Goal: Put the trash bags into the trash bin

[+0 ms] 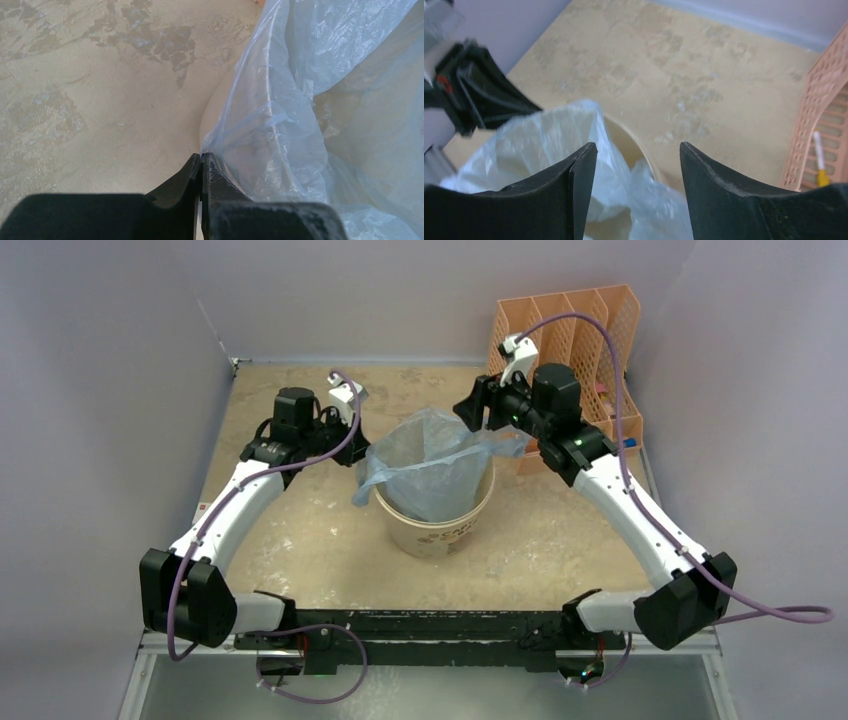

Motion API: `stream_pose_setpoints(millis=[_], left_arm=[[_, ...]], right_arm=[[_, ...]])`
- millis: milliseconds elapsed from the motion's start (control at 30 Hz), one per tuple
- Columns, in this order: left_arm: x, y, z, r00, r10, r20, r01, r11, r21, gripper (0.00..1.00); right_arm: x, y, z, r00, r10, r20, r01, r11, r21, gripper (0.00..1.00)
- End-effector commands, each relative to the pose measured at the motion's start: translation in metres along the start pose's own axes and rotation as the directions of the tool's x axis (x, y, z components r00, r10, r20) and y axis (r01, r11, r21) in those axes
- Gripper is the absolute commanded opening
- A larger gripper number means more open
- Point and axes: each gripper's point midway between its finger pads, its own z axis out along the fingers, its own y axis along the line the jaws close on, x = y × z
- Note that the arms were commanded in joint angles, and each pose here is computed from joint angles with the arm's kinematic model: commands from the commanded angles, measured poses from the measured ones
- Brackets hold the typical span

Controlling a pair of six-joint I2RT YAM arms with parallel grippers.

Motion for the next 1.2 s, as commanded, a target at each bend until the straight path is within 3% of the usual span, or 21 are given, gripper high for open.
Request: stream_pose_setpoints(millis=[0, 233, 367, 433, 600, 667, 767, 967, 1167], left_arm=[[-0.017, -0.009, -0.006, 0.998, 0.025, 0.061, -0.028, 0.999, 0.039, 0.0], [-0.013, -0.009, -0.005, 0.998, 0.028, 0.05, -0.03, 0.999, 0.045, 0.0], [-0.013, -0.011, -0.006, 0.998, 0.028, 0.051, -0.031, 0.998, 0.056, 0.0], [-0.012, -0.011, -0.005, 0.998, 0.026, 0.049, -0.029, 0.998, 0.058, 0.0], [-0.017, -0.014, -0.006, 0.998, 0.026, 0.06, -0.031, 0.997, 0.072, 0.0], [-0.019, -0.015, -0.007, 0.997, 0.027, 0.068, -0.032, 0.997, 0.077, 0.0], [-0.016, -0.014, -0.007, 0.998, 0.024, 0.064, -0.029, 0.997, 0.069, 0.0], [-0.011, -0.011, -0.005, 0.998, -0.03, 0.053, 0.028, 0.999, 0.046, 0.0], [-0.03, -0.027, -0.011, 0.995, 0.001, 0.104, -0.014, 0.992, 0.123, 0.0]], right_arm=[[0.02, 0.023, -0.025, 0.999, -0.014, -0.051, 0.001, 0.973, -0.232, 0.65], [0.02, 0.009, -0.027, 0.994, -0.111, 0.009, 0.111, 0.977, -0.184, 0.65], [0.027, -0.005, -0.023, 0.988, -0.145, -0.055, 0.137, 0.982, -0.133, 0.6], [0.032, -0.007, -0.022, 0.989, -0.133, -0.071, 0.123, 0.984, -0.129, 0.51], [0.028, -0.022, -0.018, 0.998, -0.047, -0.034, 0.045, 0.998, -0.043, 0.13], [0.026, -0.02, -0.018, 1.0, -0.007, -0.025, 0.005, 0.998, -0.055, 0.06], [0.036, -0.018, -0.015, 0.997, 0.037, -0.065, -0.041, 0.997, -0.07, 0.06], [0.064, -0.057, 0.0, 0.969, 0.2, -0.146, -0.195, 0.98, 0.045, 0.07], [0.069, -0.035, 0.012, 0.942, 0.238, -0.237, -0.27, 0.956, -0.112, 0.14]])
